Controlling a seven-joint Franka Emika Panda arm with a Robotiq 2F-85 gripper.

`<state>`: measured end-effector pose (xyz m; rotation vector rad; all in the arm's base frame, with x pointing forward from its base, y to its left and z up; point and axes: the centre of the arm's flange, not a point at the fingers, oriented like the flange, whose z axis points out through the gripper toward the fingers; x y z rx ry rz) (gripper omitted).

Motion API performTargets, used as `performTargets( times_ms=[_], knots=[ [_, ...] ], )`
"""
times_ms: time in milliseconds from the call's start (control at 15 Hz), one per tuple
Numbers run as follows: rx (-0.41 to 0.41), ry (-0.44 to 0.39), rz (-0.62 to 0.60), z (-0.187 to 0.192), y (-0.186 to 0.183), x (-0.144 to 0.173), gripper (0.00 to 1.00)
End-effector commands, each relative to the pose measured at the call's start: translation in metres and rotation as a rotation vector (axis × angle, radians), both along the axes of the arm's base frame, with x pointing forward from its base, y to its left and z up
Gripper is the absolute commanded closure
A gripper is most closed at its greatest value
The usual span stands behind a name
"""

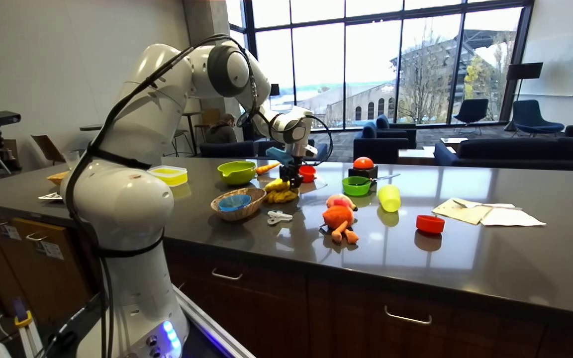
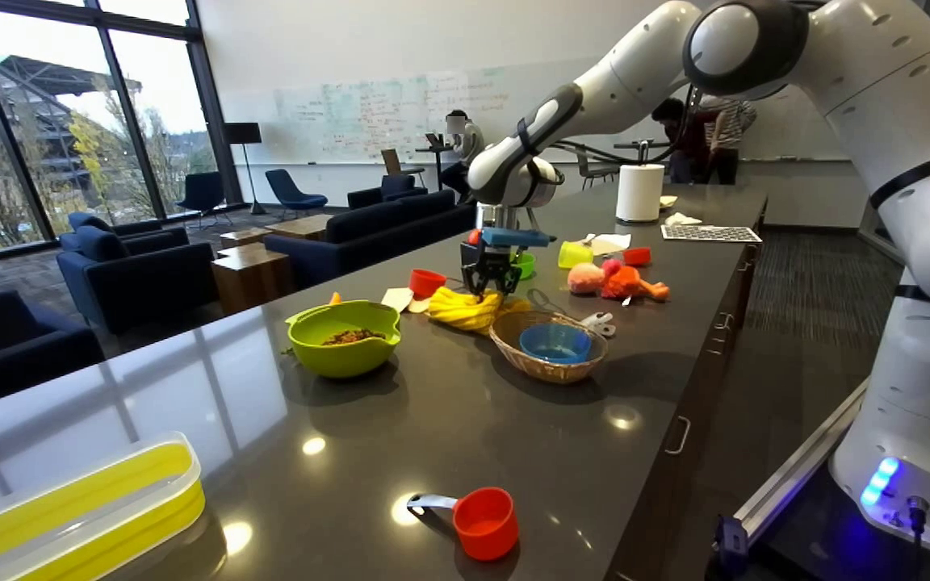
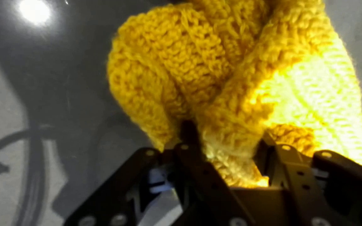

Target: Move the towel to the right, use it to wipe the kitchen countertop and then move it back to the left

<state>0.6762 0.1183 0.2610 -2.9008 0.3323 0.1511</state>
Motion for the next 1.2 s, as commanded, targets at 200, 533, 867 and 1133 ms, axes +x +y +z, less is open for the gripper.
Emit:
performTargets(
  times_ms=[200,533,867,1133],
  knots=[
    [-0.026,-0.015,-0.027,0.005,-0.018,-0.001,1.00],
    [-0.042,-0.044,-0.139,0.014,-0.069,0.013,0.97],
    [-0.043,-0.051,-0.228,0.021,-0.120,0.018,0.97],
    [-0.062,-0.026,-0.176,0.015,-0.094,0.013,0.97]
  ],
)
